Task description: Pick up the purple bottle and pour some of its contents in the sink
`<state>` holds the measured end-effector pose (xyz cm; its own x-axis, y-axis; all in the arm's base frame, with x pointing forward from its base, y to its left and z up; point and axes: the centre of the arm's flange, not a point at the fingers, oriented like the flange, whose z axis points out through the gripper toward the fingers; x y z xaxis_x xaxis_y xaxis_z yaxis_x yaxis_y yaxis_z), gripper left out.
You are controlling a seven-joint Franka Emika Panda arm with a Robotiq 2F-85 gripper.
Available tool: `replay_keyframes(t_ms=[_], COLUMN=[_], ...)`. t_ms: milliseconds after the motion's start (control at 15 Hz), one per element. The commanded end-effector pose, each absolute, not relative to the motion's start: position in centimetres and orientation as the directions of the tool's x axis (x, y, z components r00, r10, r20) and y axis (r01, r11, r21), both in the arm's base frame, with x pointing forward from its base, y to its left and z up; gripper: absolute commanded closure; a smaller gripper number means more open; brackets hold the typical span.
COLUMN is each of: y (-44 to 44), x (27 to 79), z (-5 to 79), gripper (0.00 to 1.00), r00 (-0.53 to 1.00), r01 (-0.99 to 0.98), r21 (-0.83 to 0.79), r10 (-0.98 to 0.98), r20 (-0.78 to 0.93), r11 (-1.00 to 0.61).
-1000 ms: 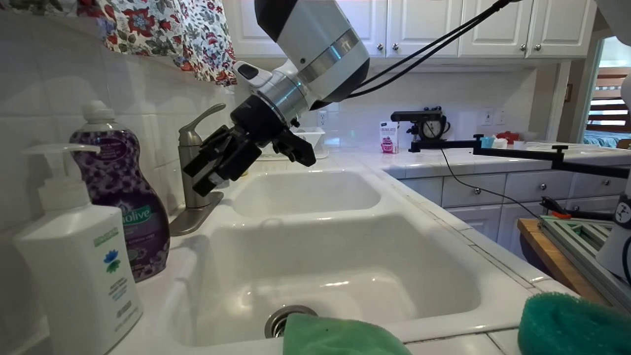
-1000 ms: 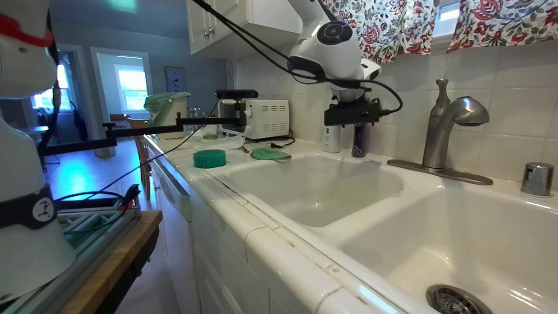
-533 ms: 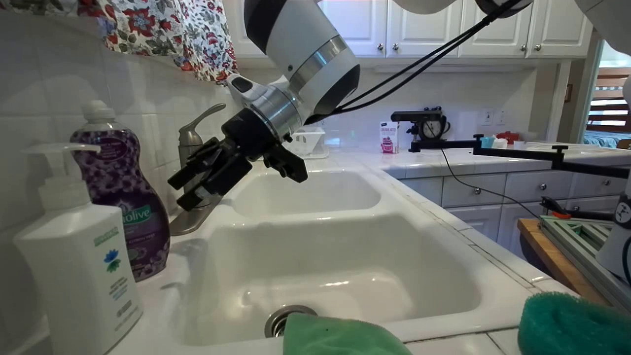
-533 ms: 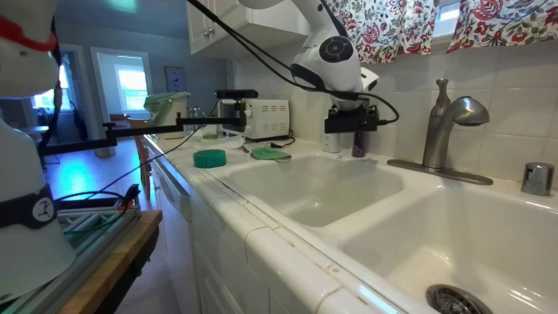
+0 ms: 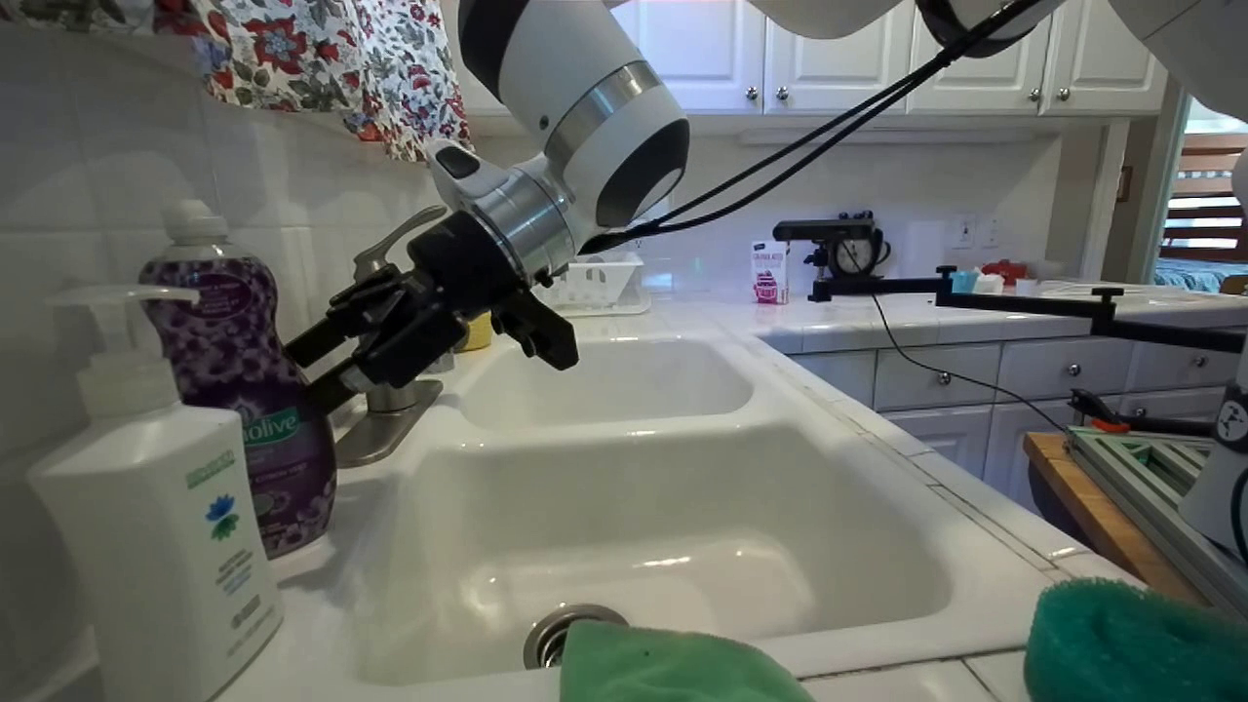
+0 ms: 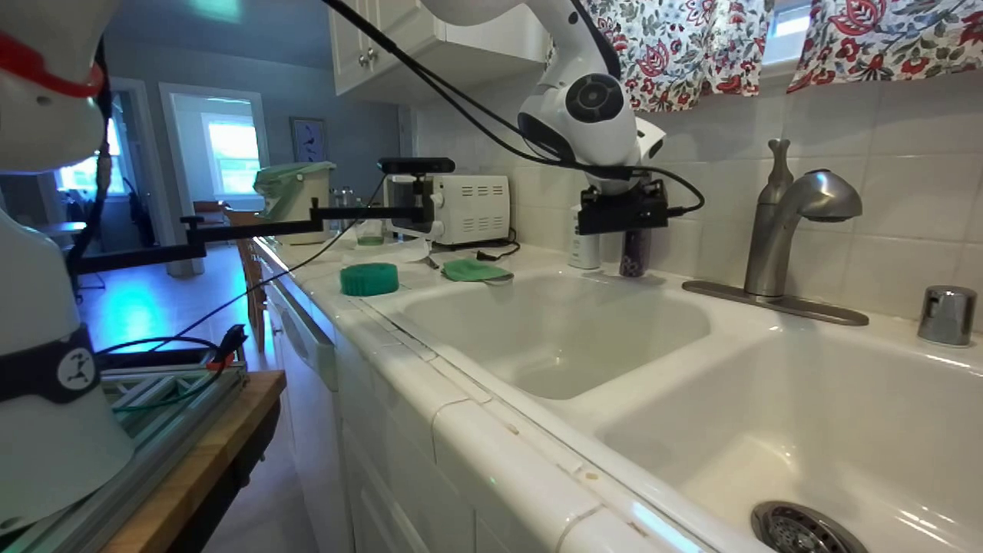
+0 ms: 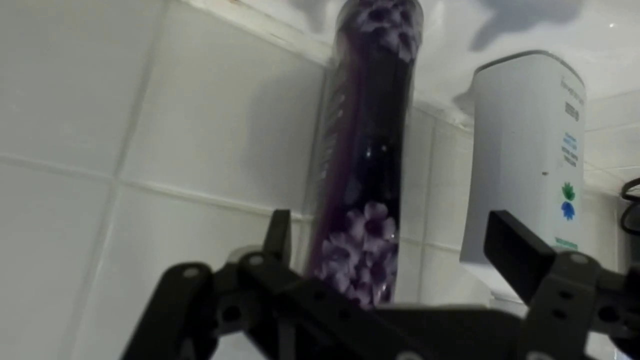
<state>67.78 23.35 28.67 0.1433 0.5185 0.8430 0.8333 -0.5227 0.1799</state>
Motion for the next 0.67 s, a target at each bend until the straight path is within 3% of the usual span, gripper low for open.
replay_keyframes(t_ms=[0,267,333,600], y=[23.66,23.94,23.91,23.79], x=[68.02,68.32,68.42,68.68], z=[27.61,27.56,27.61,27.65], gripper=[0.12,0.32,0.29,0.34], r00=[0.095,0.073,0.071,0.059], r01=[0.827,0.823,0.821,0.816], r21=[0.21,0.223,0.224,0.233], r10=[0.498,0.486,0.483,0.476], r20=[0.862,0.871,0.873,0.878], r11=[-0.522,-0.523,-0.525,-0.53])
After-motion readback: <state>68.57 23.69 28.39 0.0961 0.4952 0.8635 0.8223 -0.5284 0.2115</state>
